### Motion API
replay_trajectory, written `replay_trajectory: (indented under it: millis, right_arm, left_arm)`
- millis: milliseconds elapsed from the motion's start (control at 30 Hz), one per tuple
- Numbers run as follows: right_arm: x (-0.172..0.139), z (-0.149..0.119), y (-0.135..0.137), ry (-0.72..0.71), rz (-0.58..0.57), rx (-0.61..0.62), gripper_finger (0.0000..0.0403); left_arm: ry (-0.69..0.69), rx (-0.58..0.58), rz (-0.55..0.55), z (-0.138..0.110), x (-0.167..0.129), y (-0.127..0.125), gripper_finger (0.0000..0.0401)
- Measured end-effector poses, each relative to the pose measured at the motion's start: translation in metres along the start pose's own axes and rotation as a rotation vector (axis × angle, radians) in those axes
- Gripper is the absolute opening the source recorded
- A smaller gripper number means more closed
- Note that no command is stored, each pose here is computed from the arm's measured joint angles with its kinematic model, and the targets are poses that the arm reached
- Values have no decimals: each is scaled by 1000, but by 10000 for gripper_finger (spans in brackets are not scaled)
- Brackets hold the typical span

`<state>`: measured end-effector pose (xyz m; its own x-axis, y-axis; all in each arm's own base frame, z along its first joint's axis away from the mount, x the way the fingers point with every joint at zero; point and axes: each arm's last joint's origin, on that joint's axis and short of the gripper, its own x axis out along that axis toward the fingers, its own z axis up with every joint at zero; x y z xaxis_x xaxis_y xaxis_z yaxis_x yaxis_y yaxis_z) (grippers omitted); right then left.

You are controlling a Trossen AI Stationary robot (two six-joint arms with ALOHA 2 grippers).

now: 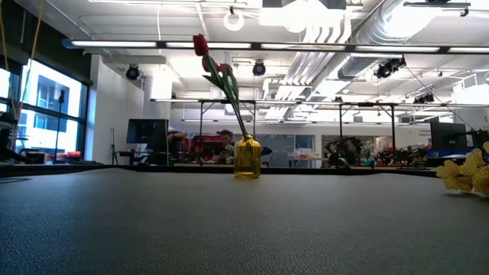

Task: Sort flowers into vase by color
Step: Put the white flowers into the green vase

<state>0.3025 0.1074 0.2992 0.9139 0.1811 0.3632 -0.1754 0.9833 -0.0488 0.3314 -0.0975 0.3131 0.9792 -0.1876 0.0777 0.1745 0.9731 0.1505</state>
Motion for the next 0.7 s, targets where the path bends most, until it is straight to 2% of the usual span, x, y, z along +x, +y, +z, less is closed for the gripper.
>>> replay_trajectory:
  millis: [267,533,700]
  right_arm:
    - [0,0,0,1,-6,-2,0]
    - [0,-1,0,10,-7,-1,0]
    - [0,-2,0,23,-4,26,1]
  left_arm:
    - [11,8,8,7,-6,1,77]
    - [12,38,7,7,-6,1,12]
    - [23,38,5,6,-6,1,6]
